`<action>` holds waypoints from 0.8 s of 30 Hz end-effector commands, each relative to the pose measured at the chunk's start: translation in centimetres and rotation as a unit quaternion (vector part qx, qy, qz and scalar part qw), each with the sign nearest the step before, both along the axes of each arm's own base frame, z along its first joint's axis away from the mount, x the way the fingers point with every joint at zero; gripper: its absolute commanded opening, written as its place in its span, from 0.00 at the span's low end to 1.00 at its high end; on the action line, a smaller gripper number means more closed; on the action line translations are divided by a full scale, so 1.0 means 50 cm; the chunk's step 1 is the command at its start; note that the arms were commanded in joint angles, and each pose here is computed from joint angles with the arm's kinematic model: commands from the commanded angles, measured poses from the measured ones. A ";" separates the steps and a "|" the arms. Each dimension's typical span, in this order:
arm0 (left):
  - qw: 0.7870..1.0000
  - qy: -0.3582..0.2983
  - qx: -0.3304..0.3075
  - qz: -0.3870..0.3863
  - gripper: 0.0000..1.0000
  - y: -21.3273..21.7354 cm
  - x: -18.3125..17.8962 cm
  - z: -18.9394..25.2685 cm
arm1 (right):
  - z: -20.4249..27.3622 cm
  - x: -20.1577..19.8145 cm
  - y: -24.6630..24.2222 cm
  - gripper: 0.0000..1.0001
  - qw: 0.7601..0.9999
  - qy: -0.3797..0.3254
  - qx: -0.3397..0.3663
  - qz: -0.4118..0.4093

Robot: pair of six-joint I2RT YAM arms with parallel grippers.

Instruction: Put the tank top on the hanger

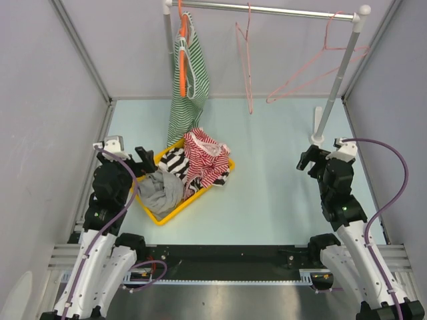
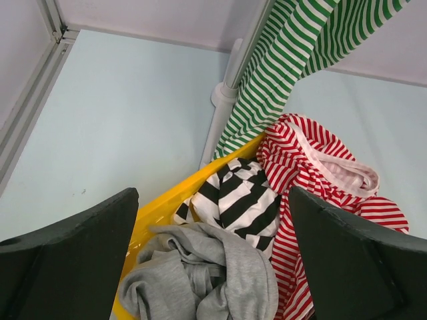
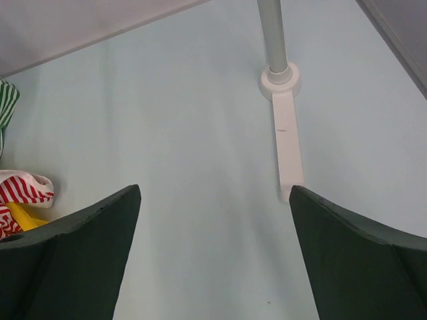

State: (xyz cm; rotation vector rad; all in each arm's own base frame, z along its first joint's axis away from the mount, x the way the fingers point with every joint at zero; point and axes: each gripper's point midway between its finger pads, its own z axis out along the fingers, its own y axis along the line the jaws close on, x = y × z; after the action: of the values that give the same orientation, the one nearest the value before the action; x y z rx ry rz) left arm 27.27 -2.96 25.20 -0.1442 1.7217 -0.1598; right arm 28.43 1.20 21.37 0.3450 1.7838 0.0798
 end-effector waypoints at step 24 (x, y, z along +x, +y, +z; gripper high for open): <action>0.984 0.100 -0.074 -0.128 0.97 -0.230 0.118 -0.096 | 0.020 0.001 0.004 1.00 1.000 -0.010 0.013 -0.001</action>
State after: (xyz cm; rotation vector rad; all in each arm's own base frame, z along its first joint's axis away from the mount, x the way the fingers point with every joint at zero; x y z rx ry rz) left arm 31.11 -10.91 19.59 -0.0349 1.9472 -0.3225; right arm 28.31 1.08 21.05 0.3565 1.7949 0.0742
